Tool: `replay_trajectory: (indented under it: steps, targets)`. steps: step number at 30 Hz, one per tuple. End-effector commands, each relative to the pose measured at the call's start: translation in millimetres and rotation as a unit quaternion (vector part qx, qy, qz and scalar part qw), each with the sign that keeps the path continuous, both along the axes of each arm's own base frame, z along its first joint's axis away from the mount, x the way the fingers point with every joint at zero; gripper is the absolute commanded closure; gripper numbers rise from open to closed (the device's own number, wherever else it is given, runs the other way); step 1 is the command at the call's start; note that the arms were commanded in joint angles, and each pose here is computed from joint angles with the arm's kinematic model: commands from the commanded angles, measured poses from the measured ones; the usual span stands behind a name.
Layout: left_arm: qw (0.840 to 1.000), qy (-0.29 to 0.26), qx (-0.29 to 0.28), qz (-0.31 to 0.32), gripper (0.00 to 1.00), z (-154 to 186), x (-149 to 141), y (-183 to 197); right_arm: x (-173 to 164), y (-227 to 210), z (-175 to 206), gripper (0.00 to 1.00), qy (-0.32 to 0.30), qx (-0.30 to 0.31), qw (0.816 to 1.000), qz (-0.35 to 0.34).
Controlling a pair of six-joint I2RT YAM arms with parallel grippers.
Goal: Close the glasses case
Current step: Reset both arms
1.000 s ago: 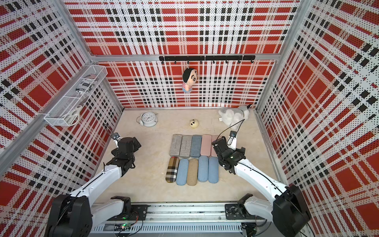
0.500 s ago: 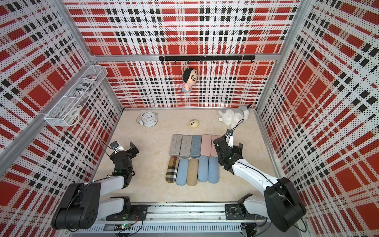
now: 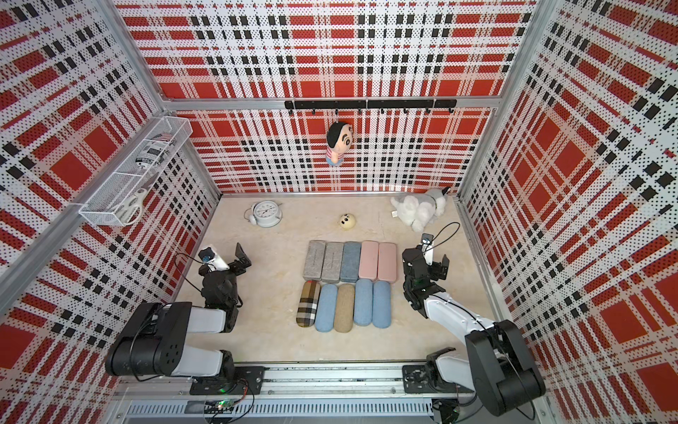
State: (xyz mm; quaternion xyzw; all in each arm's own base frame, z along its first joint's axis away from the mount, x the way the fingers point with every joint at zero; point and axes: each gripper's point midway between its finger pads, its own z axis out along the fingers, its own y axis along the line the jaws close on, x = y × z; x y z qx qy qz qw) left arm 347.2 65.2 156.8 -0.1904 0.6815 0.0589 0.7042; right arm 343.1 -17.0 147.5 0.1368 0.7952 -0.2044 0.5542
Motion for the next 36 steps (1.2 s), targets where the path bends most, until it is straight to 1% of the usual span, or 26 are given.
replay_trajectory:
  steps: [1, 2, 4, 5, 6, 7, 9, 11, 15, 17, 20, 22, 27, 28, 29, 31, 34, 36]
  targets:
    - [0.999, -0.044, 0.019, -0.019, 0.02, 12, -12, -7, -2, -3, 27, 0.00, -0.073, -0.026, 0.997, 0.014]
    - [0.998, -0.050, 0.021, -0.022, 0.02, 10, -15, -8, -5, -3, 25, 0.00, -0.075, -0.037, 0.996, 0.021]
    - [0.995, -0.091, 0.028, -0.025, 0.02, 22, -24, -10, -8, -3, 26, 0.00, -0.082, -0.054, 0.995, 0.031]
    - [0.995, -0.094, 0.025, -0.020, 0.02, 23, -27, -8, -9, -4, 25, 0.00, -0.081, -0.057, 0.995, 0.032]
    - [0.996, -0.083, 0.020, -0.007, 0.01, 19, -28, -4, -9, -3, 23, 0.00, -0.083, -0.055, 0.994, 0.039]
    - [0.997, -0.075, 0.019, -0.005, 0.02, 16, -26, -4, -8, -2, 21, 0.00, -0.083, -0.051, 0.994, 0.046]
    - [0.997, -0.078, 0.021, -0.007, 0.02, 18, -20, -5, -4, -1, 13, 0.00, -0.086, -0.032, 0.994, 0.065]
    - [0.998, -0.065, 0.021, -0.008, 0.02, 14, -14, -6, 0, 1, 5, 0.00, -0.089, -0.016, 0.993, 0.079]
    - [0.999, -0.043, 0.029, -0.013, 0.02, 9, -2, -10, 10, 5, 4, 0.00, -0.097, -0.021, 0.991, 0.089]
    - [0.999, -0.033, 0.036, -0.020, 0.02, 8, 5, -14, 16, 10, 8, 0.00, -0.110, -0.022, 0.988, 0.109]
    - [0.998, -0.018, 0.045, -0.033, 0.01, 5, 14, -20, 24, 13, 8, 0.00, -0.115, -0.023, 0.986, 0.119]
    - [0.998, -0.007, 0.049, -0.033, 0.02, 3, 19, -22, 28, 10, 8, 0.00, -0.124, -0.010, 0.985, 0.118]
    - [0.998, -0.004, 0.056, -0.026, 0.02, 2, 19, -24, 27, -3, 0, 0.00, -0.151, 0.006, 0.982, 0.110]
    - [0.998, -0.003, 0.056, -0.026, 0.02, 2, 19, -24, 28, -1, -4, 0.00, -0.144, 0.013, 0.983, 0.117]
    - [0.998, -0.003, 0.056, -0.027, 0.02, 2, 19, -24, 28, -4, -7, 0.00, -0.141, 0.016, 0.984, 0.109]
    - [0.998, -0.003, 0.056, -0.027, 0.02, 2, 19, -24, 27, -9, -6, 0.00, -0.157, 0.016, 0.982, 0.102]
    - [0.998, -0.002, 0.057, -0.027, 0.02, 2, 19, -24, 35, -8, -15, 0.00, -0.124, 0.023, 0.987, 0.101]
    - [0.998, -0.002, 0.057, -0.027, 0.02, 2, 19, -24, 38, -10, -13, 0.00, -0.131, 0.028, 0.985, 0.107]
